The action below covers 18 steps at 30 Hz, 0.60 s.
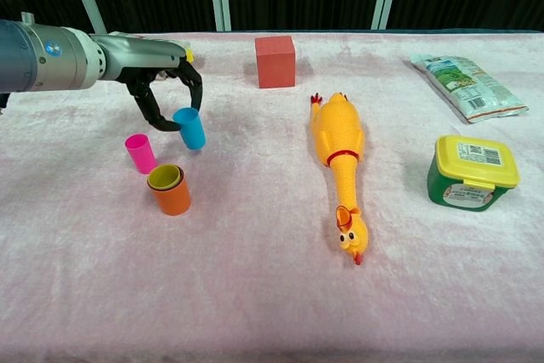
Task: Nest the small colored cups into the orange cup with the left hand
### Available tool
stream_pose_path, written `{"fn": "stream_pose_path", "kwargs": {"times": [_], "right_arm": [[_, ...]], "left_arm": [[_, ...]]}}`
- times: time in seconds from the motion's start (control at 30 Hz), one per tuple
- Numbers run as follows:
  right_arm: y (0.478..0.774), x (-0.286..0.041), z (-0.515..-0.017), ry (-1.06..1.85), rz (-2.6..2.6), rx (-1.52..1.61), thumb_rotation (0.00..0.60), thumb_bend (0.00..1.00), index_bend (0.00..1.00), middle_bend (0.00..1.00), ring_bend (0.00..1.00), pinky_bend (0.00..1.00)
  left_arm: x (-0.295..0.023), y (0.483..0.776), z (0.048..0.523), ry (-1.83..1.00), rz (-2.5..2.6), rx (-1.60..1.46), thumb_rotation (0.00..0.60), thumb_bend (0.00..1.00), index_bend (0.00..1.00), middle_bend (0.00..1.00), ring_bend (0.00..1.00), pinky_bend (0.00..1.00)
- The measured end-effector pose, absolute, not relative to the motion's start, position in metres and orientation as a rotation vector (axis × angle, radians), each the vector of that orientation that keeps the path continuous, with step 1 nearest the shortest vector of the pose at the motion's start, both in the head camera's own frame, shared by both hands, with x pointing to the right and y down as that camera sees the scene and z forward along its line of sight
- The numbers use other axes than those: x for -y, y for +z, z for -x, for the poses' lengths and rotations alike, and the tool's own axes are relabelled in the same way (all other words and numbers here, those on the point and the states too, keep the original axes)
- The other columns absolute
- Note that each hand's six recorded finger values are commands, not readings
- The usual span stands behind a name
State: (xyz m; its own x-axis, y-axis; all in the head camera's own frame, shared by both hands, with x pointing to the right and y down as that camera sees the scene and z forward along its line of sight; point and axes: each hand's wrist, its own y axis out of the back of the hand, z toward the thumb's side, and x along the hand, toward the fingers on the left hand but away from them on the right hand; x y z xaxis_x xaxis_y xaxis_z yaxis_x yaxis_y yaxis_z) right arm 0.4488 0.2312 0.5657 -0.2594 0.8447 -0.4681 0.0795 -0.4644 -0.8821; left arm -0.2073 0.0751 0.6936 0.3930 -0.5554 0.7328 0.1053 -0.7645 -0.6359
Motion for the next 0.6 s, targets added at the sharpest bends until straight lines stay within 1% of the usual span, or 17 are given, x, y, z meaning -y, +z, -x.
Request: {"fn": "stream_pose_path", "kwargs": {"times": [0.17,0.33,0.43,0.6], "right_arm": [[0.565,-0.231,-0.448,1.78,1.429,1.148,0.6,0.17,0.11,0.12,0.25,0.26],[0.565,-0.231,-0.448,1.779,1.427,1.146,0.6,0.17,0.11,0.12,0.25,0.26],[0.565,-0.231,-0.448,1.779,1.426,1.145,0.6,0.17,0.11,0.12,0.25,0.26],[0.565,-0.231,-0.448,1.779,1.425,1.145,0.6,0.17,0.11,0.12,0.25,0.26]], "left_arm": [[-0.095,0.657,0.199,-1.291,2.067,-0.348,0.6,0.35,0.46,0.28,0.11,0.09],[-0.115,0.627,0.209,-1.255,2.035,-0.293,0.6,0.35,0.46,0.28,0.11,0.09],[-0.122,0.618,0.218,-1.257,2.019,-0.29,0.6,0.35,0.46,0.28,0.11,0.09],[-0.128,0.619,0.226,-1.278,2.009,-0.264,0.6,0.35,0.46,0.27,0.11,0.09]]}}
